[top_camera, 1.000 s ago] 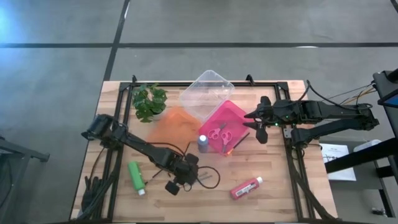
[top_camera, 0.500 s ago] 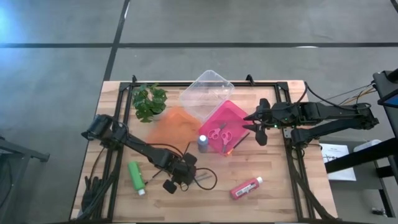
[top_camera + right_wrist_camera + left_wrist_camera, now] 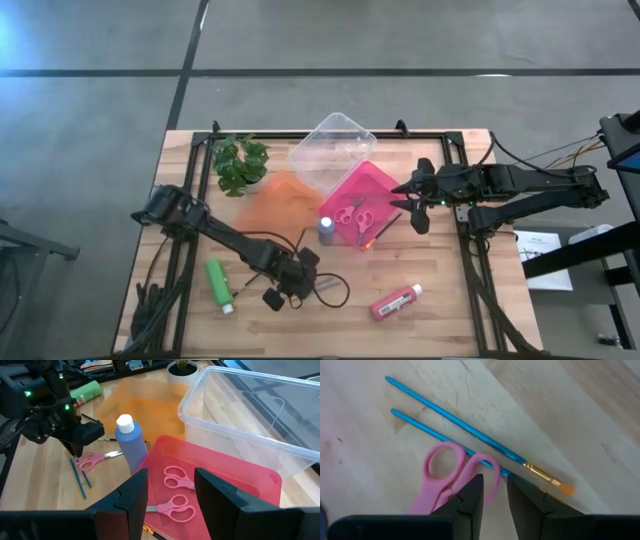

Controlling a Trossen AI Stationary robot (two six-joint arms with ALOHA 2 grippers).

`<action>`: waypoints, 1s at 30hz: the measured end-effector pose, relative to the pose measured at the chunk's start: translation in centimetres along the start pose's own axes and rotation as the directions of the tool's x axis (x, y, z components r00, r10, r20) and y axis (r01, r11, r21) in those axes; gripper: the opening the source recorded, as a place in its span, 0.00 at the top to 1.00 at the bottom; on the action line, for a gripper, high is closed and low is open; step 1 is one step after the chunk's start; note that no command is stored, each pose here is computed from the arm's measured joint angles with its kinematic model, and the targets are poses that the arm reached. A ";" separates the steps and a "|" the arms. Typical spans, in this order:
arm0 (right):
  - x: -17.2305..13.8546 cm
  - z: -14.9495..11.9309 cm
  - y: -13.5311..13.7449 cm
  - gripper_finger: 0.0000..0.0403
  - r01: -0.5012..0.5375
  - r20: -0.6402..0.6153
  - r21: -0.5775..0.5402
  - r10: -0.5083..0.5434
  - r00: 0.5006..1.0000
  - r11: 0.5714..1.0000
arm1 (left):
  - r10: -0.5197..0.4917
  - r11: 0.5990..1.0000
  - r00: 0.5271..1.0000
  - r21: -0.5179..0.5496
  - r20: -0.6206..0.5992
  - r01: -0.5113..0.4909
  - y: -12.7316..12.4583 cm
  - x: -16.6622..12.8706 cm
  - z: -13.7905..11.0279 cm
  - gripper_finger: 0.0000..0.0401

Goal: Pick & Place Paint Supplies
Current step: Put the pink scissors into the pink bin

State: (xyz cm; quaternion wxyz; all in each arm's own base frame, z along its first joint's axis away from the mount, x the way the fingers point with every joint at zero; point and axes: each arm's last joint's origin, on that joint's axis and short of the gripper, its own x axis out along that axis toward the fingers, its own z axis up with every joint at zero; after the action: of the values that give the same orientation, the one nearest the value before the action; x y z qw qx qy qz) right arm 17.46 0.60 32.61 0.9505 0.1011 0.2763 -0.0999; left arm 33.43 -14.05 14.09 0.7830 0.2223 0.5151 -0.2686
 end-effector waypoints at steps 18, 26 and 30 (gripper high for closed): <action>0.0 0.0 0.0 0.61 -0.001 -0.001 0.007 0.001 1.000 1.000 | -0.015 1.000 1.000 -0.002 -0.027 0.015 0.0 1.8 -0.4 0.86; 0.0 0.0 0.0 0.61 -0.002 -0.001 0.008 0.002 1.000 1.000 | -0.025 1.000 0.999 -0.011 -0.024 0.025 -0.1 1.9 -0.5 0.98; 0.0 0.0 0.0 0.61 -0.002 0.000 0.008 0.002 1.000 1.000 | -0.059 0.997 0.998 -0.046 -0.002 0.059 -0.1 1.3 -0.2 0.99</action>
State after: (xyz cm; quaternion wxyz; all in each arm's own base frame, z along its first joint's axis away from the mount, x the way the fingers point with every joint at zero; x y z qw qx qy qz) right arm 17.46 0.60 32.61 0.9502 0.1052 0.2757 -0.1001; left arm 33.66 -14.25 12.81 0.7787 0.1892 0.5289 -0.2793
